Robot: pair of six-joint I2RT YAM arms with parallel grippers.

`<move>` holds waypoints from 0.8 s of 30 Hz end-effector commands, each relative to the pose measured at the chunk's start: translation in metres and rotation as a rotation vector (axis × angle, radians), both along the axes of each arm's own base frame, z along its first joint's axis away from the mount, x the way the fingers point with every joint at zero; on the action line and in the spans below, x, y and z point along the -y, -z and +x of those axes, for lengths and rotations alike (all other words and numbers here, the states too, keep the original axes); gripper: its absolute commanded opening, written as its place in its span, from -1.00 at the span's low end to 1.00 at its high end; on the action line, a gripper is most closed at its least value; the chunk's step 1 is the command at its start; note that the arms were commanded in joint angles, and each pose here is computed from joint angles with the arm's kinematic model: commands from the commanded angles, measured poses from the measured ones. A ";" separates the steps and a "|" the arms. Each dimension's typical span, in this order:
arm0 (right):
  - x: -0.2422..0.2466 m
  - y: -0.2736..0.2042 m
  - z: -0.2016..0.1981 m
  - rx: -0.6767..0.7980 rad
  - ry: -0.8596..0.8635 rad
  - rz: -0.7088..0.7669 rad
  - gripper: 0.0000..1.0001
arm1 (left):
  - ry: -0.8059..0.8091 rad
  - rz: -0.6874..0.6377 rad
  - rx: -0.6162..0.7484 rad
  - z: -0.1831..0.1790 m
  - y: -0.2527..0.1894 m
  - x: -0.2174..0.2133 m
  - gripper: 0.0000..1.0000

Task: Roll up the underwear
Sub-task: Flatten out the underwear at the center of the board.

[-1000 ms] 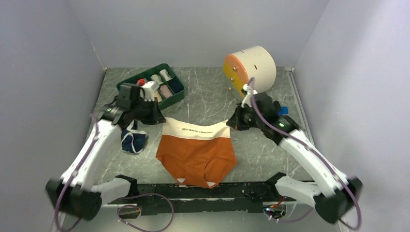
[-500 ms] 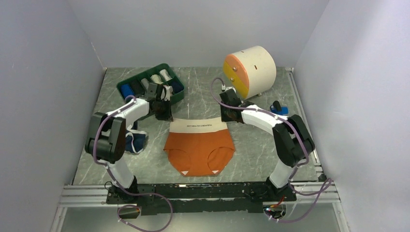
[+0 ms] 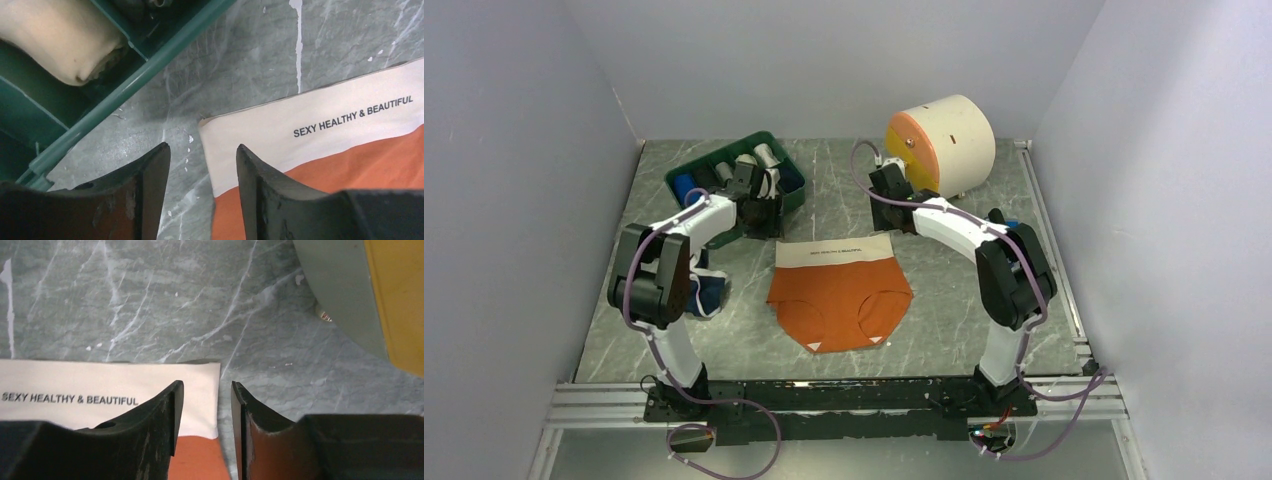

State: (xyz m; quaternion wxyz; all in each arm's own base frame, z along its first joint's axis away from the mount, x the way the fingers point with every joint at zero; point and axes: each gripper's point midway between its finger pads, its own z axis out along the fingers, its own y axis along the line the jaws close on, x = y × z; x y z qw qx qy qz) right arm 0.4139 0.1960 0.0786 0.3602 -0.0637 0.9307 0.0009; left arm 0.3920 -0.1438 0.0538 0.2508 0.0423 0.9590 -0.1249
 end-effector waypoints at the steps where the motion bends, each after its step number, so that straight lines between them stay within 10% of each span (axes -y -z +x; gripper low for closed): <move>1: -0.016 -0.045 -0.010 0.020 -0.094 0.102 -0.11 | 0.023 -0.017 0.085 -0.004 -0.041 0.000 0.15; 9: -0.063 -0.042 -0.108 -0.154 -0.223 0.454 0.01 | -0.103 -0.128 0.058 -0.084 -0.047 -0.012 0.43; 24: -0.115 -0.015 -0.189 -0.221 -0.238 0.451 0.00 | -0.284 -0.315 -0.043 -0.155 -0.003 -0.011 0.41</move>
